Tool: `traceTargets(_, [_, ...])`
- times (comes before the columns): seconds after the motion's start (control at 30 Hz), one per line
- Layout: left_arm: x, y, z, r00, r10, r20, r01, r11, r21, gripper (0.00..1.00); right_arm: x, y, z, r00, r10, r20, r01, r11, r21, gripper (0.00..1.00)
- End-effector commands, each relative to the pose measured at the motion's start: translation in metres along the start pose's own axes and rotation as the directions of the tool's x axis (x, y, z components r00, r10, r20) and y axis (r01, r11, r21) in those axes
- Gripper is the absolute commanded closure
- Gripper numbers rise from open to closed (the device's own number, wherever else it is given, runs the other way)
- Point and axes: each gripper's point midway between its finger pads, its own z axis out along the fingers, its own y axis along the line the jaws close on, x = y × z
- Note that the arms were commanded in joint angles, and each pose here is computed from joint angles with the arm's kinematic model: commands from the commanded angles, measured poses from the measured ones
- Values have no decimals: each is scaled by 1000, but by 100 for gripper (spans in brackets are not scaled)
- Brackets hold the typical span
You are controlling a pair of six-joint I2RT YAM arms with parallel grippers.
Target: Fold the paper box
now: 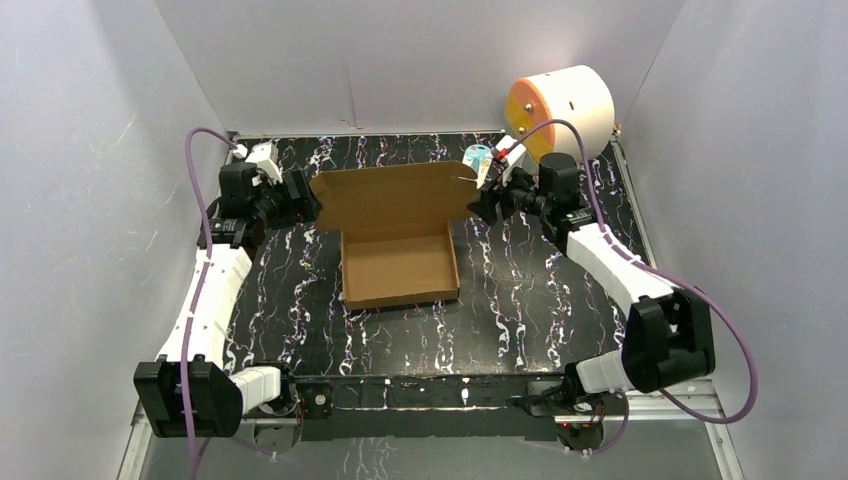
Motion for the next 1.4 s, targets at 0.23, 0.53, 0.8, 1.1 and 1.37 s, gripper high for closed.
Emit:
traceTargets(0.23, [-14,-1,-3,991,120,60,-126,987,97,15,-33,2,18,991,-88,100,100,988,-119,36])
traceTargets(0.53, [-16,-10,-5,977,202,63,-210,962,173,18,-45,0,18,986,-136,101,149,980,-132,40])
traceTargets(0.8, [-9,-12,1,970,240,41,-243,947,209,22,-42,-5,23,991,-125,54,131,981,-142,52])
traceTargets(1.1, [-20,-34,-18,979,187,77,-201,937,286,25,-56,5,12,992,-104,76,115,983,-146,52])
traceTargets(1.37, [-31,-35,-32,989,110,104,-132,961,244,33,-76,4,-8,990,-94,101,96,995,-15,52])
